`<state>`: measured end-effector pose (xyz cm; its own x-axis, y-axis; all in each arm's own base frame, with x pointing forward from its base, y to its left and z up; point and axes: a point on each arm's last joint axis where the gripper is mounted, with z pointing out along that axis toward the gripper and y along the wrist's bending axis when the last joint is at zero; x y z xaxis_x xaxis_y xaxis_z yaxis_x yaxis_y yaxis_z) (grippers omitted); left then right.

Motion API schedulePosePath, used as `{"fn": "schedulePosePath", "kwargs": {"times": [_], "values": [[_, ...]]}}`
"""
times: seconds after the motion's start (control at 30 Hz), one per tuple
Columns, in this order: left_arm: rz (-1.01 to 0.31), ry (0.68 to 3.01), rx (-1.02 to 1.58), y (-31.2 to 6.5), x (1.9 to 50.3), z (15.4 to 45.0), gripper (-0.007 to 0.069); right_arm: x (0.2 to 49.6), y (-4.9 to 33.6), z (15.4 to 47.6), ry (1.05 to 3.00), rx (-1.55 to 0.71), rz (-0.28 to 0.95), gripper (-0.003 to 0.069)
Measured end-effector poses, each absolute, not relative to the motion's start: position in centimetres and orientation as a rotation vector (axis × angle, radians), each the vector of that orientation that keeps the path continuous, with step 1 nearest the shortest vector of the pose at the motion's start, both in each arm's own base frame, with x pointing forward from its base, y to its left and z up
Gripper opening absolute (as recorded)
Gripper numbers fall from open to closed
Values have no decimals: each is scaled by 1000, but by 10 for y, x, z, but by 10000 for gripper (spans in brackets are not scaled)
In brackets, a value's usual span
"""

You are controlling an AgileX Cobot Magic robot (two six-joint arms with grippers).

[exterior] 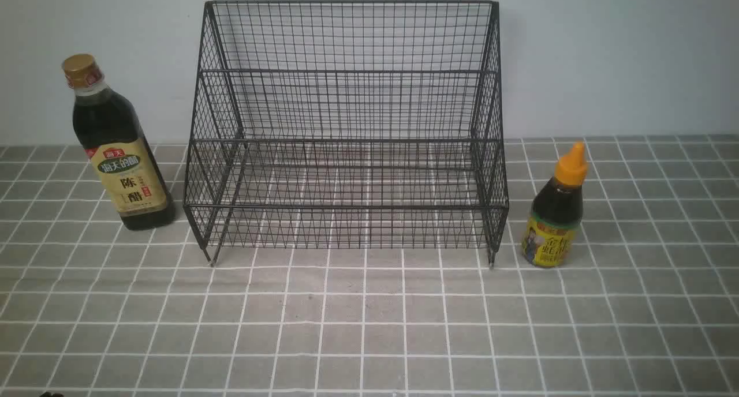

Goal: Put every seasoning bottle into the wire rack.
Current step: Use the left arm to grab the condiment bottle closest to it

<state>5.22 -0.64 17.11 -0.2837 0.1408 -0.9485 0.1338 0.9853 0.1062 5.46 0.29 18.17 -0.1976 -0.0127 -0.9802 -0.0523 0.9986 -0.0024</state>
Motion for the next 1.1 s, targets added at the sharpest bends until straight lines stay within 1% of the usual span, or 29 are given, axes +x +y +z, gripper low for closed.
{"fn": "schedulePosePath", "kwargs": {"times": [0.9,1.0,1.03,1.07,1.1], "values": [[5,1855,197,-6,52,172,-7,55,3,182,1770,-49,35,-14],[-43,1828,156,-8,53,174,-7,55,3,182,1770,-49,35,-14],[-77,1810,123,-8,54,176,-7,55,3,182,1770,-49,35,-14],[-161,1771,47,-10,54,180,-7,55,3,182,1770,-49,35,-14],[-194,1744,12,-10,55,183,-7,55,3,182,1770,-49,35,-14]]}}
